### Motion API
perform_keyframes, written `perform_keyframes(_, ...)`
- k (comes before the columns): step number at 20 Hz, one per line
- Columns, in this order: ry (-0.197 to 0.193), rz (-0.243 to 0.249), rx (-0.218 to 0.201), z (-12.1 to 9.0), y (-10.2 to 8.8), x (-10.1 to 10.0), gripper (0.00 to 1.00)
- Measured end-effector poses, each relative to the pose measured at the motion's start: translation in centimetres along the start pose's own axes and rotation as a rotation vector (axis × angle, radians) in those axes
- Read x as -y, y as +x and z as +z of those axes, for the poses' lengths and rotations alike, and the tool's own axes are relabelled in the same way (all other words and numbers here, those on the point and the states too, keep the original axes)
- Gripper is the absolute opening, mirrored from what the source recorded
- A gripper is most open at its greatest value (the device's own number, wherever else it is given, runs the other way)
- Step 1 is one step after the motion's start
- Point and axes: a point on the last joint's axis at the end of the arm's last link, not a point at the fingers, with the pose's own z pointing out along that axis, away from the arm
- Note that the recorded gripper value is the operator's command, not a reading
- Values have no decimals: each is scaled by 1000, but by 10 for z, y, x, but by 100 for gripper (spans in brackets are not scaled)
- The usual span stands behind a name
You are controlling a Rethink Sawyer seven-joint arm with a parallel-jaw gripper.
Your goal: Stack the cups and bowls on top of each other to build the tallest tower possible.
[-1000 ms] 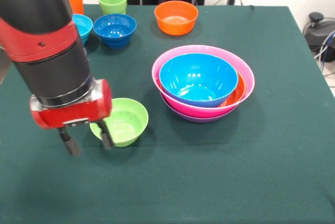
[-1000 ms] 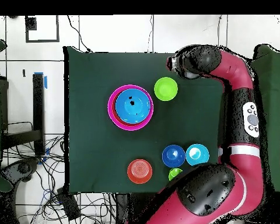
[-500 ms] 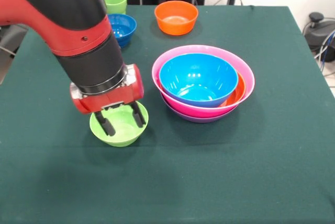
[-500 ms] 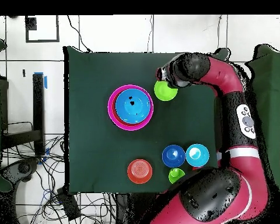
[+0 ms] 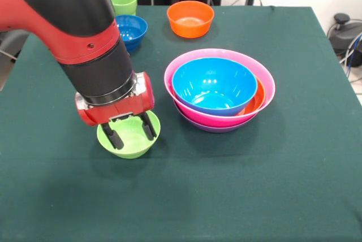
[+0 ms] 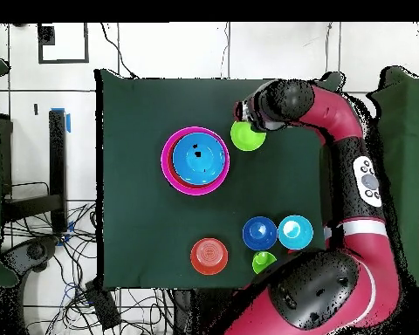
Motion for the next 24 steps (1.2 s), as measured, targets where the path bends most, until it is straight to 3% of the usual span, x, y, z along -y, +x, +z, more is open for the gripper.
perform_keyframes(11, 15, 1, 18, -5, -6, 7, 100)
perform_keyframes(17, 34, -27, 37, -10, -13, 15, 100)
perform_keyframes(24, 31, -27, 33, -12, -10, 16, 100)
